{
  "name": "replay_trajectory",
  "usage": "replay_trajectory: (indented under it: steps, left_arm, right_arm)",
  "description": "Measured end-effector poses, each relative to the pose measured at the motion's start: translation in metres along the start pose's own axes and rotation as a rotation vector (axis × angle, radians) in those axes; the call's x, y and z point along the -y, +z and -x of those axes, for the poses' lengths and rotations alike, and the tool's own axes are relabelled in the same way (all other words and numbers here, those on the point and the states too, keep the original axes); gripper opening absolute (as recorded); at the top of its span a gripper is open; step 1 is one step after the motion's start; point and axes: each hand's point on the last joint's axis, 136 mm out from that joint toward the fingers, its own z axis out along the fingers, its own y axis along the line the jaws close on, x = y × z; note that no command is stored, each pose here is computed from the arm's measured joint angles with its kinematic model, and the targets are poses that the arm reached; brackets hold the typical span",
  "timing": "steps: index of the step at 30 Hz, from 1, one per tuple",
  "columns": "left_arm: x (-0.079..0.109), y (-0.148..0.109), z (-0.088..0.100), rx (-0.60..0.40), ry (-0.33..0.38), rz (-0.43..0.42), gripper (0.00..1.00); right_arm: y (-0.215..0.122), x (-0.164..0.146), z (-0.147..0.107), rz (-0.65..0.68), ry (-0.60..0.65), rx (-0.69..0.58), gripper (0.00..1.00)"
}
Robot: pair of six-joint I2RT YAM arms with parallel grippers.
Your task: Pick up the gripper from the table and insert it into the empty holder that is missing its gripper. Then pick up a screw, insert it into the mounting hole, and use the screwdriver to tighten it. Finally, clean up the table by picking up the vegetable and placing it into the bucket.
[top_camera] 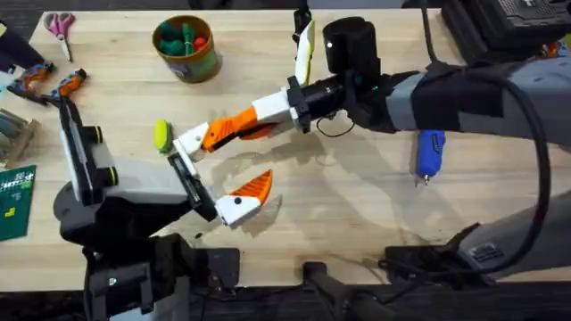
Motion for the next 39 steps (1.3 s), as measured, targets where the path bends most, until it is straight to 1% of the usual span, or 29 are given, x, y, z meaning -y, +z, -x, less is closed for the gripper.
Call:
replay_trajectory:
  steps: [4, 14, 18, 24, 30, 39]
  left_arm:
    - [-0.001, 0.0, 0.0, 0.0, 0.009, 0.005, 0.986]
    - [-0.002, 0.0, 0.0, 0.0, 0.066, 0.013, 0.986]
    - [-0.003, 0.0, 0.0, 0.0, 0.074, 0.014, 0.986]
    - [-0.006, -0.001, 0.0, 0.001, 0.091, 0.035, 0.986]
    - [-0.01, -0.001, 0.001, 0.001, 0.096, 0.056, 0.986]
    - [-0.01, -0.001, 0.001, 0.001, 0.095, 0.059, 0.986]
  right_arm:
    - [0.001, 0.0, 0.001, 0.001, -0.001, 0.002, 0.009]
    - [0.003, -0.001, 0.003, 0.024, -0.02, -0.007, 0.009]
    - [0.003, 0.0, 0.003, 0.028, -0.012, -0.009, 0.009]
    - [0.006, -0.004, 0.007, 0.049, -0.039, -0.006, 0.009]
    - [0.01, -0.004, 0.005, 0.049, -0.026, -0.009, 0.009]
    - [0.011, 0.0, 0.005, 0.051, 0.022, -0.018, 0.009]
